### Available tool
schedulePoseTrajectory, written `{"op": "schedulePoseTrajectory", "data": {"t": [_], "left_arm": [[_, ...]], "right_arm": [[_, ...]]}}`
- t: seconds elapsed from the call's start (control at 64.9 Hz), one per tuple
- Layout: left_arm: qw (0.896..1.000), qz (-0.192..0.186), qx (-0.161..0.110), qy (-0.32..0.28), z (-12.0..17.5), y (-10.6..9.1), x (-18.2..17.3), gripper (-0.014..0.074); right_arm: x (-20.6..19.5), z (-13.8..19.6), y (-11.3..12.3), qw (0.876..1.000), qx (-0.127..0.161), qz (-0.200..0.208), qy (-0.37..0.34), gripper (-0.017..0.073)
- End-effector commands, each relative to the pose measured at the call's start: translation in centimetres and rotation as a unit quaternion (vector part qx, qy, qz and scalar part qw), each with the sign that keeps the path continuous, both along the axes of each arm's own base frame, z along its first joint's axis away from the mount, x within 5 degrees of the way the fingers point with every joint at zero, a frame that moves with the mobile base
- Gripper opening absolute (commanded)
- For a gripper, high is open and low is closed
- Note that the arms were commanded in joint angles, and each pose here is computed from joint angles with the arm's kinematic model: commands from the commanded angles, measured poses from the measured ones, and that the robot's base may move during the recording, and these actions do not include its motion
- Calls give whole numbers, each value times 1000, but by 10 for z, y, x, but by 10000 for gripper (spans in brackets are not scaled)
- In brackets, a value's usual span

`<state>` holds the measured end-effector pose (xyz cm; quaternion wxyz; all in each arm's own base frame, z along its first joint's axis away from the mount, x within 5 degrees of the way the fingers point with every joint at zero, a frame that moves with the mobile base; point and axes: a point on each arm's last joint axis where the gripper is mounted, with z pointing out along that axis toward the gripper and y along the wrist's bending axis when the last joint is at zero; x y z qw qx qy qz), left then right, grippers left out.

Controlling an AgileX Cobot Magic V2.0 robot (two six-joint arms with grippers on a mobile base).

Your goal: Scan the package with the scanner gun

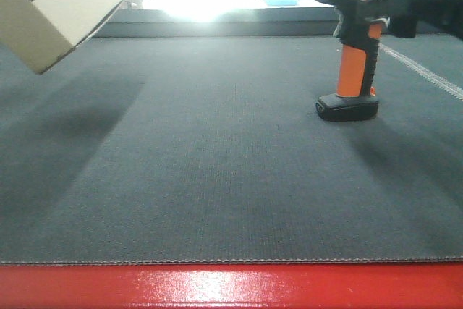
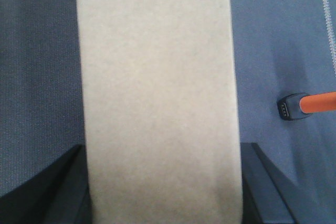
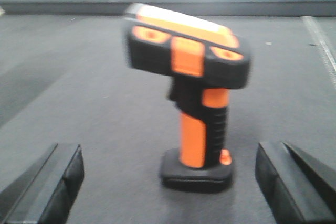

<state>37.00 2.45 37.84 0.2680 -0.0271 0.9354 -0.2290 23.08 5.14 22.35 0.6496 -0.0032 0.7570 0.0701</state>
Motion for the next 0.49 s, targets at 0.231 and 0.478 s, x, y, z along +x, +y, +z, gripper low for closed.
{"op": "schedulePoseTrajectory", "data": {"t": [0.231, 0.478], "left_arm": [[1000, 0, -13, -10, 6, -4, -2, -111], [1000, 0, -13, -10, 6, -4, -2, -111]], "right_arm": [[29, -14, 2, 999, 5, -37, -26, 561], [49, -12, 5, 998, 20, -54, -29, 561]]}}
